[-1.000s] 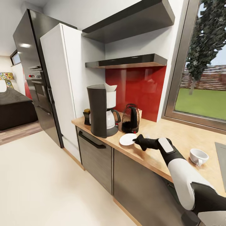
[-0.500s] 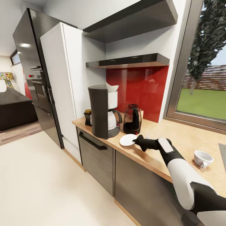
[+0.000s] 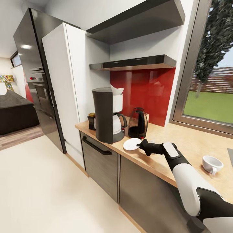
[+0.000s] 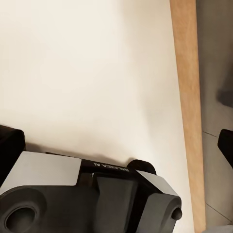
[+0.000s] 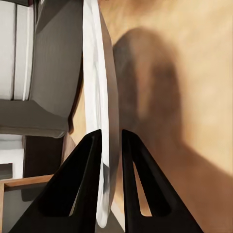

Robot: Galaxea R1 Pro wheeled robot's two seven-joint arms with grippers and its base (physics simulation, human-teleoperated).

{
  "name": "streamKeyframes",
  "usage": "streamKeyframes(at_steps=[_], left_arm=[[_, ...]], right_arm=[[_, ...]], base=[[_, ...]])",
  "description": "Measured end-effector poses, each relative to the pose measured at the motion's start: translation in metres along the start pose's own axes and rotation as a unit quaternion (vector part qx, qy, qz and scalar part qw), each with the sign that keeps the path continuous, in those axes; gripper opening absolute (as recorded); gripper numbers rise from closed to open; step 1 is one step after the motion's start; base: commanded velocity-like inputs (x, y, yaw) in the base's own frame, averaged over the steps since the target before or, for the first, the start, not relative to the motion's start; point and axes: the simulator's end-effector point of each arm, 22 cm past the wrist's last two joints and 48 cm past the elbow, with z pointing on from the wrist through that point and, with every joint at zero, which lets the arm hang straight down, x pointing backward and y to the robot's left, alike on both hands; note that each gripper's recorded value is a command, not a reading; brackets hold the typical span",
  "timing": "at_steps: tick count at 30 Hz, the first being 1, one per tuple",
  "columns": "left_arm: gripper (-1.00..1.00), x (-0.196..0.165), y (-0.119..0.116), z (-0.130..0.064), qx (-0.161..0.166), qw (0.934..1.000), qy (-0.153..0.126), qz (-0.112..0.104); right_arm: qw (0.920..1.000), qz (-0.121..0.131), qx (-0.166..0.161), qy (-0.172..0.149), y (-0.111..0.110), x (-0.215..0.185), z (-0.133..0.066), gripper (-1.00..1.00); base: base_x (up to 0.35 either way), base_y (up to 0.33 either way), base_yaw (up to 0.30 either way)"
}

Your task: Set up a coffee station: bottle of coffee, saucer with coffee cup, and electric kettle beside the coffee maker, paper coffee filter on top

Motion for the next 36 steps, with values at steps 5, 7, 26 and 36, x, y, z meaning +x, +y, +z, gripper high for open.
streamKeyframes(at_steps=[5, 7, 26, 36], left_arm=[[1.0, 0.0, 0.0, -0.0001, 0.0, 1.0, 0.0, 0.0], [1.0, 0.0, 0.0, -0.0001, 0.0, 1.0, 0.0, 0.0], [1.0, 0.0011, 0.0023, 0.0001, -0.002, 1.0, 0.002, -0.001], [1.0, 0.0035, 0.0046, 0.0012, -0.005, 1.0, 0.005, -0.003]], right_arm=[[1.0, 0.0, 0.0, 0.0, 0.0003, 0.0003, 0.0, -1.0], [1.0, 0.0, 0.0, 0.0, 0.0004, 0.0004, 0.0, -1.0], [1.0, 0.002, -0.001, 0.005, -0.0003, 0.0051, 0.0052, -1.0], [1.0, 0.006, 0.001, 0.007, -0.0051, 0.0055, 0.0083, -1.0]], base=[[0.061, 0.002, 0.0], [0.121, 0.0, 0.0], [0.007, 0.0, 0.0], [0.0, 0.0, 0.0]])
